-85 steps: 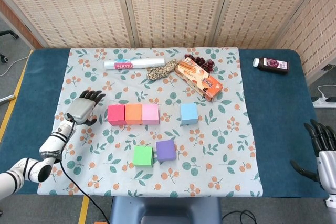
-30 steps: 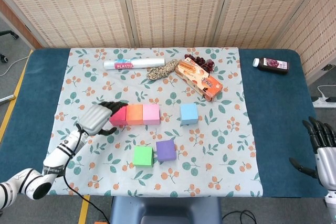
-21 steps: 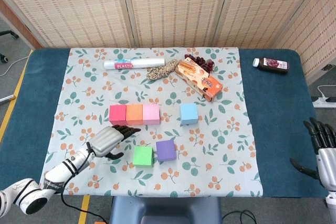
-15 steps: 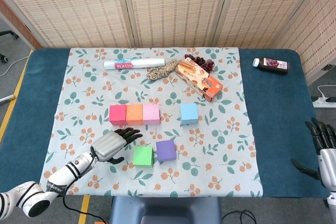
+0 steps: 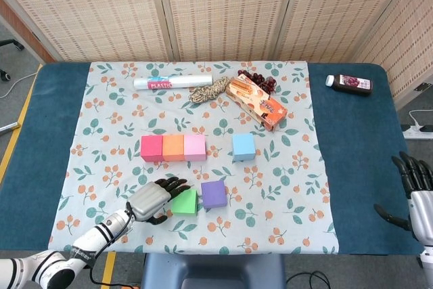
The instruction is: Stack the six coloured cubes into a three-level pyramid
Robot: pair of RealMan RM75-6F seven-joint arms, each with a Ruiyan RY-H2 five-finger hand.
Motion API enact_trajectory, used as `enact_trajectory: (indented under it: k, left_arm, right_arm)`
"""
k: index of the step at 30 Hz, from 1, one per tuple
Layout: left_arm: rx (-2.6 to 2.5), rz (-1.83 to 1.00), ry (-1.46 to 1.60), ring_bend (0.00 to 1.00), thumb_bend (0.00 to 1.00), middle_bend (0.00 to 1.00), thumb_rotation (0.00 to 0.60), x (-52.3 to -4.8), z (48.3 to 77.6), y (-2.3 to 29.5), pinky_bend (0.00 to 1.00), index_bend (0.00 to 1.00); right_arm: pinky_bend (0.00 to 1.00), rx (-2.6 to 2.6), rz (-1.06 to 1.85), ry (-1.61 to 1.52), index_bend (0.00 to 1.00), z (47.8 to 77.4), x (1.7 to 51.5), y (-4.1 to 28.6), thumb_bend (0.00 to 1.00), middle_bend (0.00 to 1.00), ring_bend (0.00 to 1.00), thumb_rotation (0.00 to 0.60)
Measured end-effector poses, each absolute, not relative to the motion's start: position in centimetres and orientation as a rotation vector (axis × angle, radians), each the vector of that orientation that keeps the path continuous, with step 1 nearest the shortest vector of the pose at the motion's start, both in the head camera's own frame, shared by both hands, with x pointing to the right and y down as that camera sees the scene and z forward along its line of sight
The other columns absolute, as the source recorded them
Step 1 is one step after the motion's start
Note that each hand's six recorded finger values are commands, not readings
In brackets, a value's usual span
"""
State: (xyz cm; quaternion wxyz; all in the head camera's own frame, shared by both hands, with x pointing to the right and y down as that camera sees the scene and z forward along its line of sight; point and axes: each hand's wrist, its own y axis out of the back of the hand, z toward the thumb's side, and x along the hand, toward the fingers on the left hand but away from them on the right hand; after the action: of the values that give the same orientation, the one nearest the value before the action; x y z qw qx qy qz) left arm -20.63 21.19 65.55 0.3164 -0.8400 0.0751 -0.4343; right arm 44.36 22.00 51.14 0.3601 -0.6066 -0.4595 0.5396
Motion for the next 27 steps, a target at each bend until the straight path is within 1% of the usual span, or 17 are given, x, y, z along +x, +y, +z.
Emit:
enact_trajectory:
  k: [12, 21, 24, 27]
  left_arm:
    - [-2.208, -1.123, 0.245, 0.00, 0.33, 0.00, 0.600, -18.9, 66.1, 21.5, 0.21, 0.00]
    - [-2.169, -1.127, 0.242, 0.01, 0.33, 0.00, 0.600, -18.0, 67.2, 21.8, 0.22, 0.00]
    - [-2.159, -1.123, 0.256, 0.07, 0.32, 0.03, 0.600, -17.8, 67.2, 21.8, 0.24, 0.01]
    - [-2.167, -1.121, 0.279, 0.18, 0.32, 0.11, 0.600, -17.6, 67.3, 21.8, 0.28, 0.07]
  right_arm:
    - [0.00, -1.562, 1.395, -1.190, 0.00, 51.1, 44.6, 22.2, 0.00, 0.00, 0.00, 0.600]
    - [0.00, -1.558, 1.400, -1.198, 0.00, 51.1, 45.0, 22.3, 0.00, 0.00, 0.00, 0.600]
    - [0.00, -1.559, 1.402, -1.199, 0.00, 51.1, 45.1, 22.3, 0.00, 0.00, 0.00, 0.600]
    - [0.00, -1.559, 1.403, -1.199, 0.00, 51.2, 45.1, 22.3, 0.00, 0.00, 0.00, 0.600]
